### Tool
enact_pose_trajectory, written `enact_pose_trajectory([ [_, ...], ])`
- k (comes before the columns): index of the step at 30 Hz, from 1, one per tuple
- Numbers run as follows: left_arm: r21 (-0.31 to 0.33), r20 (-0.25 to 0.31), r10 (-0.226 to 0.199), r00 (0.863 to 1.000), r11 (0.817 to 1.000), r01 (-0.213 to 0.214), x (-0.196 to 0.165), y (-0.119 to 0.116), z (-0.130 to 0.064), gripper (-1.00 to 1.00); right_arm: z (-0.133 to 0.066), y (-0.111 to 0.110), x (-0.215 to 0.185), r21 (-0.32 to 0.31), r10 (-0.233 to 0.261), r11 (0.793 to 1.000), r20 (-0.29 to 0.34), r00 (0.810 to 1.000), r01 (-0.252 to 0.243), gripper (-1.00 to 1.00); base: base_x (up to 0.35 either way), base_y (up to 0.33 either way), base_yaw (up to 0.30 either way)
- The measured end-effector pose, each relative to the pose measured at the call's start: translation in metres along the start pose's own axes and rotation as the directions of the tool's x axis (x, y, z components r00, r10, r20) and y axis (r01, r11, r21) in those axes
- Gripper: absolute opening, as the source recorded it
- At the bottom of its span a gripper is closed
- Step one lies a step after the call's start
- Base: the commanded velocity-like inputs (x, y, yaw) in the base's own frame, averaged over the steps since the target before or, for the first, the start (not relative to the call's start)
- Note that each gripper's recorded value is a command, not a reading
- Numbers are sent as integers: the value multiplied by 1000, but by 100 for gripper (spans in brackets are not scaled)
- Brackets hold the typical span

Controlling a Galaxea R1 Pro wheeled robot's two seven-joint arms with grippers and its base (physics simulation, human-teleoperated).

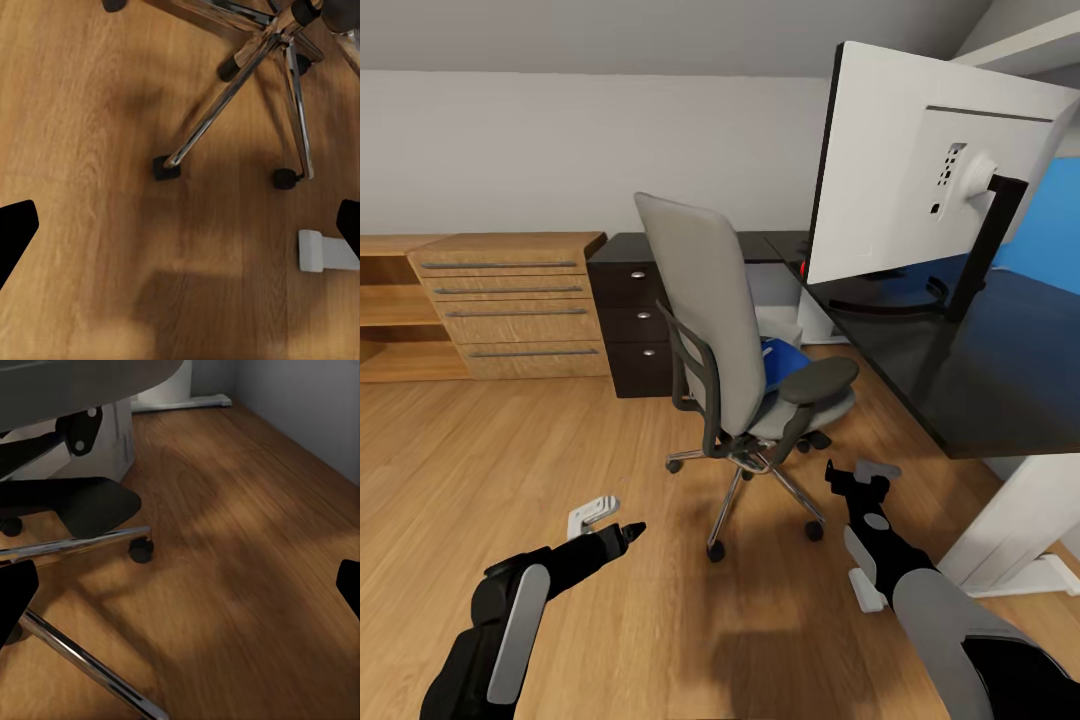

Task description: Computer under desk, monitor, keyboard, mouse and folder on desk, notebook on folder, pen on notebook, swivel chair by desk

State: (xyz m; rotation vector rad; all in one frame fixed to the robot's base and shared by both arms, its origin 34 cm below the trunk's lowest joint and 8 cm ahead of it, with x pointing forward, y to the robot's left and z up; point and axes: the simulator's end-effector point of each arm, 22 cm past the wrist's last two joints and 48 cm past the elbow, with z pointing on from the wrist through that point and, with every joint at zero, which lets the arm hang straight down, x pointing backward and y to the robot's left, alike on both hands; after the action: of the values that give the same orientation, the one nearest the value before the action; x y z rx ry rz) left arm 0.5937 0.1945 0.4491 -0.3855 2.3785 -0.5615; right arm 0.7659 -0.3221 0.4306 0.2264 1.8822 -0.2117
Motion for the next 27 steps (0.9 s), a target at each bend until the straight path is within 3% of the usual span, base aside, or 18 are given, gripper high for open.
enact_pose_trajectory([
  [13,-1,2,-1,1000,1000,1,0,1,-1,100,0,0,-1,0,0,1000,3,1000,0,100,178,0,0],
  [27,-21,18,-31,999,999,31,-6,15,-4,100,-1,3,-10,-7,10,1000,45,999,-10,100,20,0,0],
])
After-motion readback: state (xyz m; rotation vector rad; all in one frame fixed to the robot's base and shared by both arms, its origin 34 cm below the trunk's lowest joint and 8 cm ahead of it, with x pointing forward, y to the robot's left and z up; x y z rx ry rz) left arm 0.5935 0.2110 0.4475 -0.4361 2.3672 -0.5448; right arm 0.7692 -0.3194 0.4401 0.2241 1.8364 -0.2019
